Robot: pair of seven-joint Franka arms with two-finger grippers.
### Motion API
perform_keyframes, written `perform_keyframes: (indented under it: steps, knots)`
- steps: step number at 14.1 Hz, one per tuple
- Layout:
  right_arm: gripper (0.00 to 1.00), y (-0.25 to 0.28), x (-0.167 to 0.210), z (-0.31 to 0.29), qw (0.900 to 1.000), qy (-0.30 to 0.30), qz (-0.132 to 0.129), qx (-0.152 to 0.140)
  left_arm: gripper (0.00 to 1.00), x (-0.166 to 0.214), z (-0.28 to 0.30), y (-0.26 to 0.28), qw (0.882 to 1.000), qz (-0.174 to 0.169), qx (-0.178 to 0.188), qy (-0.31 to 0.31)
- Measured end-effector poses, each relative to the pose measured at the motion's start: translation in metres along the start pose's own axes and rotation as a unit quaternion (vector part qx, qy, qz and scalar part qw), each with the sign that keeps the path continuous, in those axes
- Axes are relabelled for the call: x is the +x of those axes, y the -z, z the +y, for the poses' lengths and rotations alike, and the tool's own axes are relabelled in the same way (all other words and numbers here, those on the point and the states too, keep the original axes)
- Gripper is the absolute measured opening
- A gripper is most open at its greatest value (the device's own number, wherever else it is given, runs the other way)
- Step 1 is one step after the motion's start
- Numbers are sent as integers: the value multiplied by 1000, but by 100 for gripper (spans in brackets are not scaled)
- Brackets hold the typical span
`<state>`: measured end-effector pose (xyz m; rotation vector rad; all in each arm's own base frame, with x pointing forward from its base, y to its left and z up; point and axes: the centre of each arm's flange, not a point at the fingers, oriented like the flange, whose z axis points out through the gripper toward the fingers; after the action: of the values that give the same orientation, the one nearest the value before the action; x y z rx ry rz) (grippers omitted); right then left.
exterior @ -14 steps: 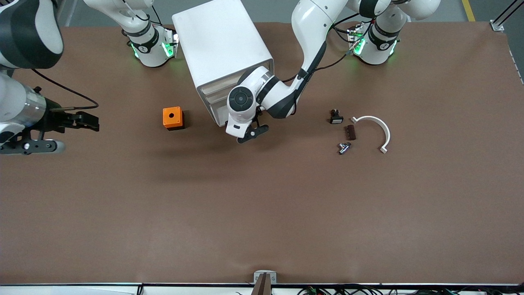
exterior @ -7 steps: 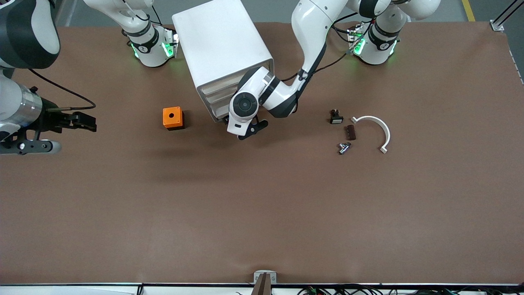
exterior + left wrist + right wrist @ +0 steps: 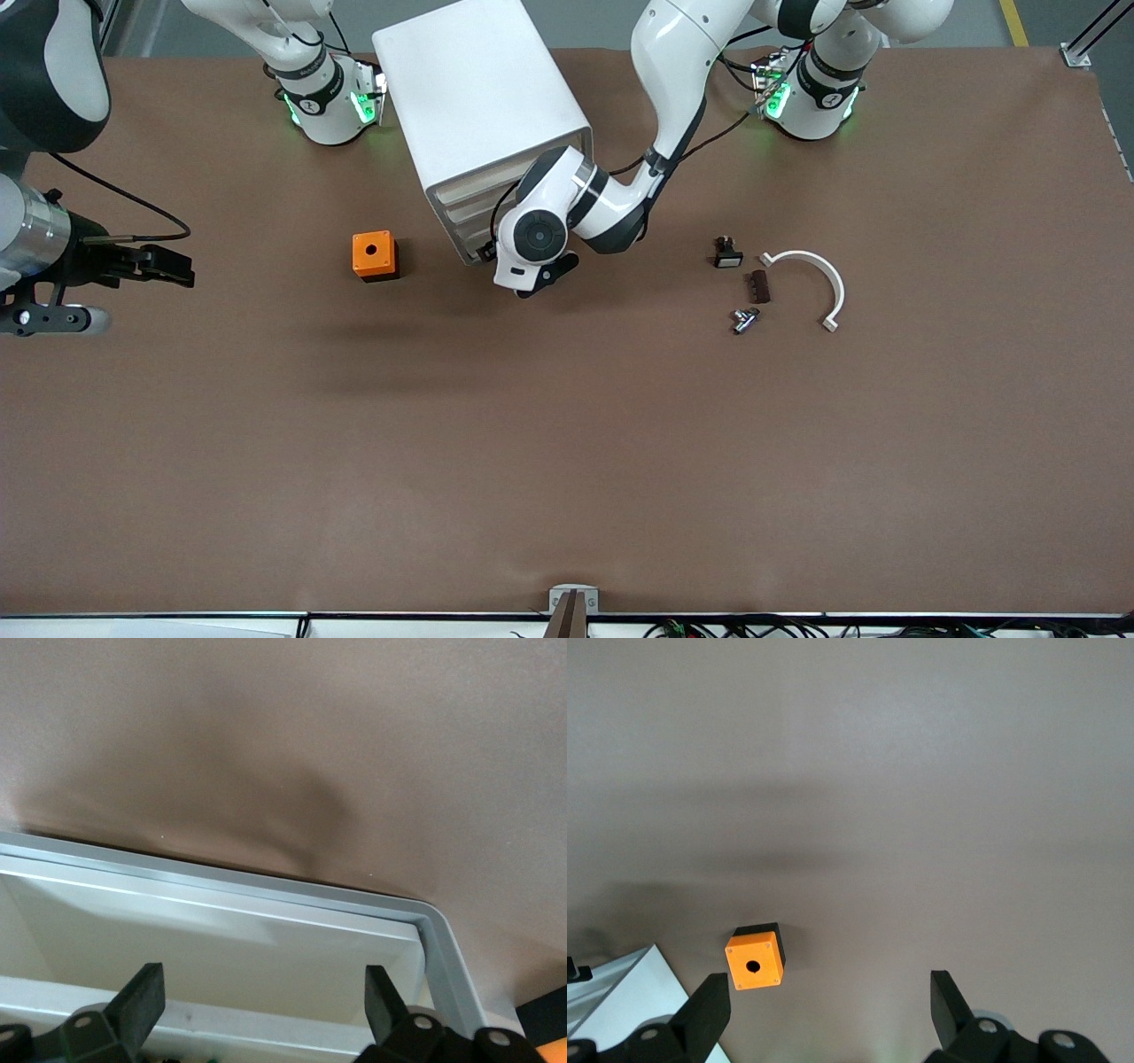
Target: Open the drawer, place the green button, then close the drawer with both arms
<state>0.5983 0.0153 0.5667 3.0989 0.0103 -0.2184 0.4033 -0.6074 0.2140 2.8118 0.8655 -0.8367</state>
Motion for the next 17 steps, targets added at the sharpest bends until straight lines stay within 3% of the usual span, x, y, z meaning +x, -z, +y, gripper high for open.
perform_keyframes:
  steps: [4, 7, 12, 14, 17]
  knots:
    - [100, 30, -13, -2, 999, 2, 33, 1, 100, 1, 1, 3, 1000, 2, -3, 0]
    - [100, 40, -24, -4, 999, 2, 37, 0, 100, 15, 9, 46, 999, 26, -36, 2]
    - [100, 25, -28, -4, 1000, 3, 8, -1, 100, 50, -23, 257, 986, 46, -160, 16]
    - [100, 15, -30, -4, 1000, 3, -3, -2, 100, 68, -63, 327, 985, 77, -153, -4]
    - [100, 17, -37, -5, 1000, 4, -3, -2, 100, 76, -136, 394, 986, 128, -54, -96]
